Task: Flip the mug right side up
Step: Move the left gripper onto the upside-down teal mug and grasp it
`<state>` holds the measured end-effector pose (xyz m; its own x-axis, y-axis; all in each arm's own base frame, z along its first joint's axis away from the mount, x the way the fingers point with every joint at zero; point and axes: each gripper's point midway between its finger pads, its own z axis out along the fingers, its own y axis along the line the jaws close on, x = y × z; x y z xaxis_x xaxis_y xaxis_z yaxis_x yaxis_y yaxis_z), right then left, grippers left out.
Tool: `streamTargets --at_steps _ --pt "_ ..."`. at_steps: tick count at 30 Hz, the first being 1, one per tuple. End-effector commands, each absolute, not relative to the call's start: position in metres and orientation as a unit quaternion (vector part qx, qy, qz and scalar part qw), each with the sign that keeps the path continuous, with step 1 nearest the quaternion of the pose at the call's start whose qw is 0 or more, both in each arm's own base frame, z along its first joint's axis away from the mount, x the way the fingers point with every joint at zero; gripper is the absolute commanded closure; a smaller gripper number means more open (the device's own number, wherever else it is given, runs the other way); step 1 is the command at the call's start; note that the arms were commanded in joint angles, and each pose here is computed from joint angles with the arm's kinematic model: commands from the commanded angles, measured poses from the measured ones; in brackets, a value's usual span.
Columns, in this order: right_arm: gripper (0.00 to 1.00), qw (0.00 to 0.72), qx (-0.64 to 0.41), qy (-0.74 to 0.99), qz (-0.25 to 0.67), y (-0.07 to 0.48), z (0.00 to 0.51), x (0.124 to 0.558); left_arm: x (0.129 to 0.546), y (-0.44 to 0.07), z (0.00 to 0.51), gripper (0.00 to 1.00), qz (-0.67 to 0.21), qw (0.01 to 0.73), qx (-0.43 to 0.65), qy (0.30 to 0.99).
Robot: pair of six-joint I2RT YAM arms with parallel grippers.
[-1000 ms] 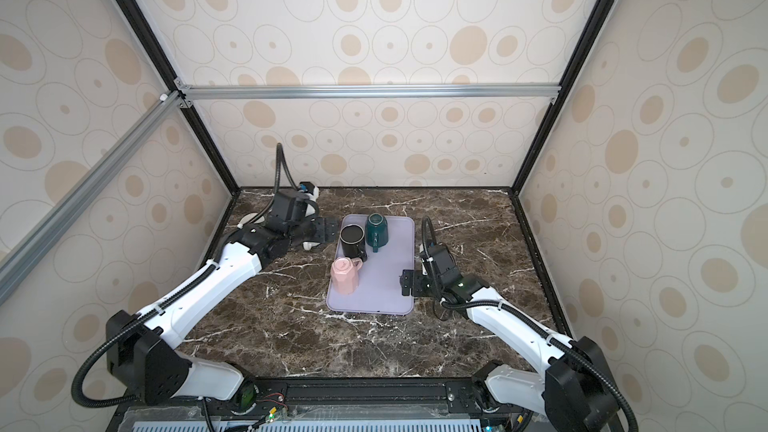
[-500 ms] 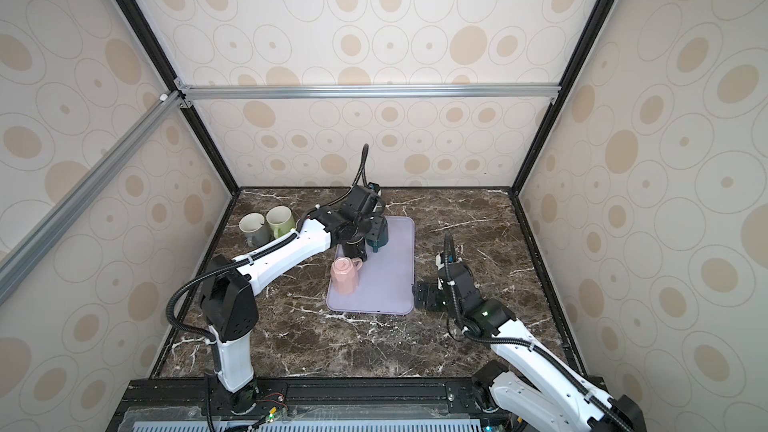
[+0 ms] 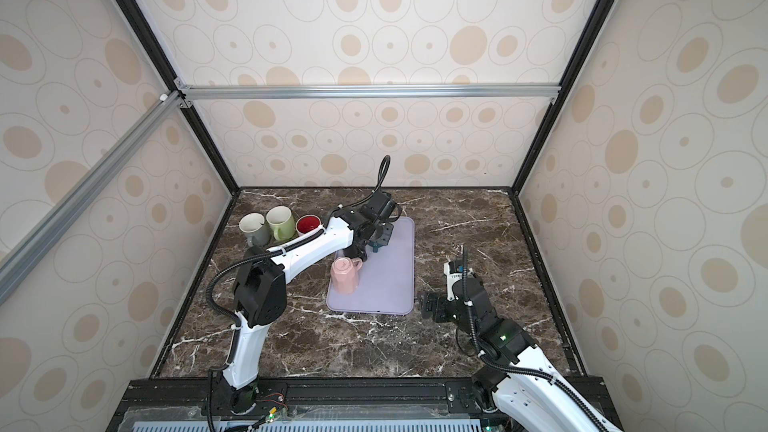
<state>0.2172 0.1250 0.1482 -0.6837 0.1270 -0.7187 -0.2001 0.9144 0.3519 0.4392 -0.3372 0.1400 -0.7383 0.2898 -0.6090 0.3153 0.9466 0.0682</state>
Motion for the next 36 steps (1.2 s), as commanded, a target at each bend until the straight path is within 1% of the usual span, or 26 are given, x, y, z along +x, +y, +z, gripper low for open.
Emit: streamTargets --at_steps 1,8,23,26,29,36 --pt "0.06 0.386 -0.031 0.900 0.201 0.123 0.139 0.212 0.442 -0.334 0.146 0.54 0.000 0.319 0.146 0.936" --pt "0.07 0.384 -0.029 0.899 0.210 0.124 0.137 0.209 0.447 -0.332 0.133 0.60 0.001 0.295 0.151 0.944" --pt "0.07 0.379 -0.028 0.900 0.215 0.128 0.139 0.211 0.458 -0.310 0.108 0.61 0.012 0.264 0.128 0.956" --pt "0.07 0.379 -0.026 0.899 0.219 0.129 0.140 0.212 0.462 -0.304 0.100 0.69 0.012 0.258 0.115 0.959" --pt "0.07 0.378 -0.022 0.899 0.222 0.130 0.140 0.212 0.464 -0.304 0.091 0.67 0.006 0.249 0.112 0.962" --pt "0.07 0.375 -0.017 0.899 0.226 0.131 0.141 0.212 0.473 -0.302 0.079 0.68 -0.002 0.247 0.107 0.963"
